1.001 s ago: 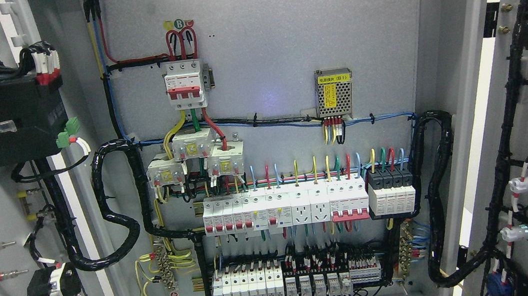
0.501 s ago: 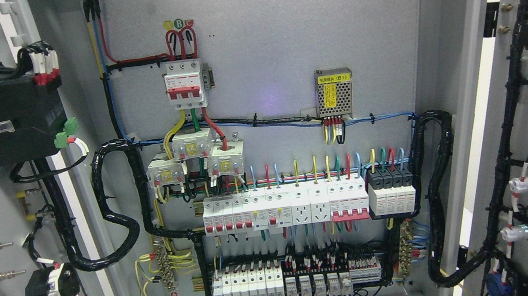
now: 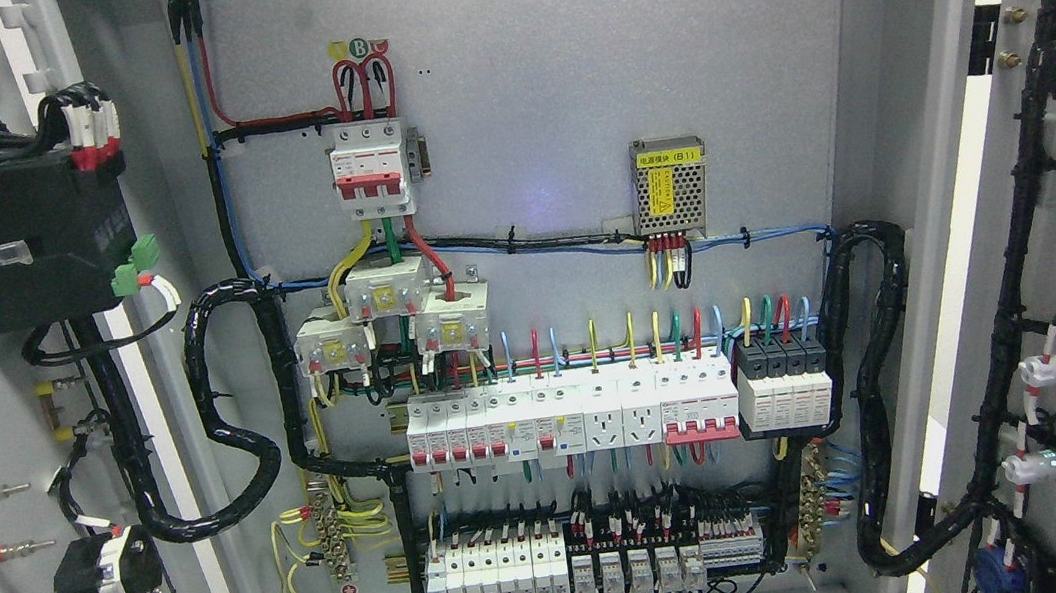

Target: Open door with both hands

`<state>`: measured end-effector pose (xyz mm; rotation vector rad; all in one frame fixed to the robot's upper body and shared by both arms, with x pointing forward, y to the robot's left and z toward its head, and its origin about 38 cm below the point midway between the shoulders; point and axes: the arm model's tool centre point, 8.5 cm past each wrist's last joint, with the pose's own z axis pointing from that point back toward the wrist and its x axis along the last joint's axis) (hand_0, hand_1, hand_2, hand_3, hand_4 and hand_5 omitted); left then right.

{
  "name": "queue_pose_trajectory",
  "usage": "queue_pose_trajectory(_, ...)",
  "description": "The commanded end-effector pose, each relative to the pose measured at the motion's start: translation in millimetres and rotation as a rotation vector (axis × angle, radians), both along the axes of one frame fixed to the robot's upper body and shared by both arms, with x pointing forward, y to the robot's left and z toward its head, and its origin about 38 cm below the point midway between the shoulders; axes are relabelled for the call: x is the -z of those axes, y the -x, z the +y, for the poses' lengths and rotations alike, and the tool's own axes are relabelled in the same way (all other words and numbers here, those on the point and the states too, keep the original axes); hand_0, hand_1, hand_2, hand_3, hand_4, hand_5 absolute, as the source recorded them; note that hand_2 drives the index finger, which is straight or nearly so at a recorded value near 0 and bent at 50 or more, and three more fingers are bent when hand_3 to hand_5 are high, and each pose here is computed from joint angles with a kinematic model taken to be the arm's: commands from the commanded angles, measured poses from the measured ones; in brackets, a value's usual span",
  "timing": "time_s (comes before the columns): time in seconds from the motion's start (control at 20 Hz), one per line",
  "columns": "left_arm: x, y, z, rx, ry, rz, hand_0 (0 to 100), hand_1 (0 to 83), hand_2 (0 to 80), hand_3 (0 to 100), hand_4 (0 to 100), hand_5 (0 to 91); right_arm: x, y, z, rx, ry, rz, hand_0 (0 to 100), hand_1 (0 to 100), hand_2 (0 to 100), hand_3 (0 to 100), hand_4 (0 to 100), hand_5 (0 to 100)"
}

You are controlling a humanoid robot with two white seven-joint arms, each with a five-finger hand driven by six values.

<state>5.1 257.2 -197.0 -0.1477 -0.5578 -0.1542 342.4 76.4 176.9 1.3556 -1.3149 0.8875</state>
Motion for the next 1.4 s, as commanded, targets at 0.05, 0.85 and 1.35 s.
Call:
queue_pose_trajectory(0.05, -177.1, -95.2, -60.4, 0.21, 0.167, -0.703, 12, 38.9, 0.0, 0, 0, 0.0, 30.9, -30.1, -70.3, 0.239, -0.007, 0.044, 12, 39, 0, 0, 0, 0)
queue_pose_trajectory(0.85, -258.6, -105.6, -39.9, 0.289, 0.216, -1.347, 12, 38.9, 0.0, 0, 0, 0.0, 66.8, 53.6, -230.4, 0.547, -0.136, -0.234, 12, 39, 0, 0, 0, 0)
queue_pose_trajectory(1.35, -304.8, -150.8, -10.2, 0.219, 0.169, -1.634, 12, 38.9, 0.0, 0, 0, 0.0, 33.7, 96.9, -279.6, 0.669, -0.228, -0.393, 12, 39, 0, 0, 0, 0)
